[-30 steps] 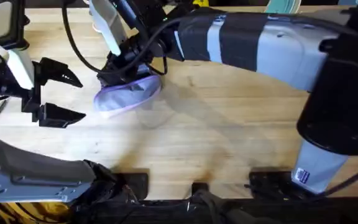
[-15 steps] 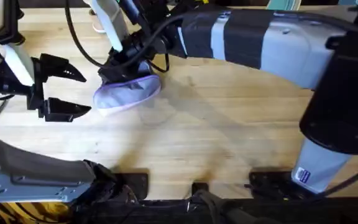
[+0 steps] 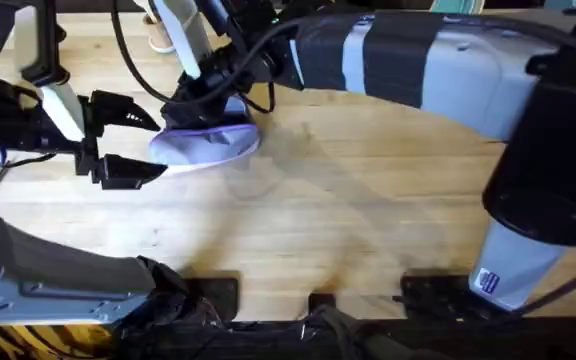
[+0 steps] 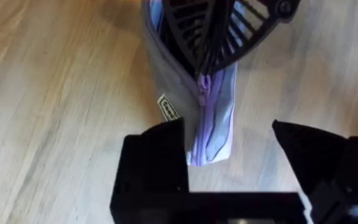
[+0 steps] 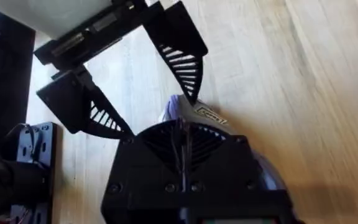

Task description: Unzip the bag, pick up the pens from the table one at a time and place them inside, then zip the bag closed.

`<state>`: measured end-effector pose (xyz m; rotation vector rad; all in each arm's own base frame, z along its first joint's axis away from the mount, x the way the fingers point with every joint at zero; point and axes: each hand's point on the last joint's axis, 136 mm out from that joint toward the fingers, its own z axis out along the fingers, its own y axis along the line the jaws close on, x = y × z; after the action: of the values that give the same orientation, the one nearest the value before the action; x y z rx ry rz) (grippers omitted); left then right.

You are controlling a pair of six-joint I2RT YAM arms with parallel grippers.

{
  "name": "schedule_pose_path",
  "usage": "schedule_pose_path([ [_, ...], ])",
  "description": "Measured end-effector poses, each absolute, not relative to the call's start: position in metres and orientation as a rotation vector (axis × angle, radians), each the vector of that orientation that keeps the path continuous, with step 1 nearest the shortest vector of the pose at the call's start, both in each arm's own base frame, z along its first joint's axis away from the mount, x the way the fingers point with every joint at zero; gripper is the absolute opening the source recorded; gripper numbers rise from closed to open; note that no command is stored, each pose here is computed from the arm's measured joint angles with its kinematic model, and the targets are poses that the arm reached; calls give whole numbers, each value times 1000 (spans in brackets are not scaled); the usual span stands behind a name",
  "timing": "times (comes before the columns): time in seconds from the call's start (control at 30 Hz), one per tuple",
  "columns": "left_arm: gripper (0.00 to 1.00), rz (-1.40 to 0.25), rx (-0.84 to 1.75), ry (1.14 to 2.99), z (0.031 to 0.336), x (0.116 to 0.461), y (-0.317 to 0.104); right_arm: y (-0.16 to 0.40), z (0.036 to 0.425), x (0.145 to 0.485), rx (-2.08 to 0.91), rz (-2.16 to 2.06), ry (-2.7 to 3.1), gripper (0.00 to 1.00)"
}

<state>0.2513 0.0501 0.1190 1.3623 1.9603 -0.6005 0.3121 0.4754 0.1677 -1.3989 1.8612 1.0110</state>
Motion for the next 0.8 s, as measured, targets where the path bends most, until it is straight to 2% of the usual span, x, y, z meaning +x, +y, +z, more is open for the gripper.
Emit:
schedule_pose_path([
  [0.23, 549, -580, 1356, 1946, 120, 256, 51, 475, 168, 312, -1399, 1011, 1861, 31],
  [0.63, 454, -617, 1346, 1946, 108, 261, 51, 475, 168, 312, -1399, 1011, 1861, 30],
  [0.8, 308, -652, 1308, 1932, 103, 265, 49, 475, 168, 312, -1399, 1011, 1862, 30],
])
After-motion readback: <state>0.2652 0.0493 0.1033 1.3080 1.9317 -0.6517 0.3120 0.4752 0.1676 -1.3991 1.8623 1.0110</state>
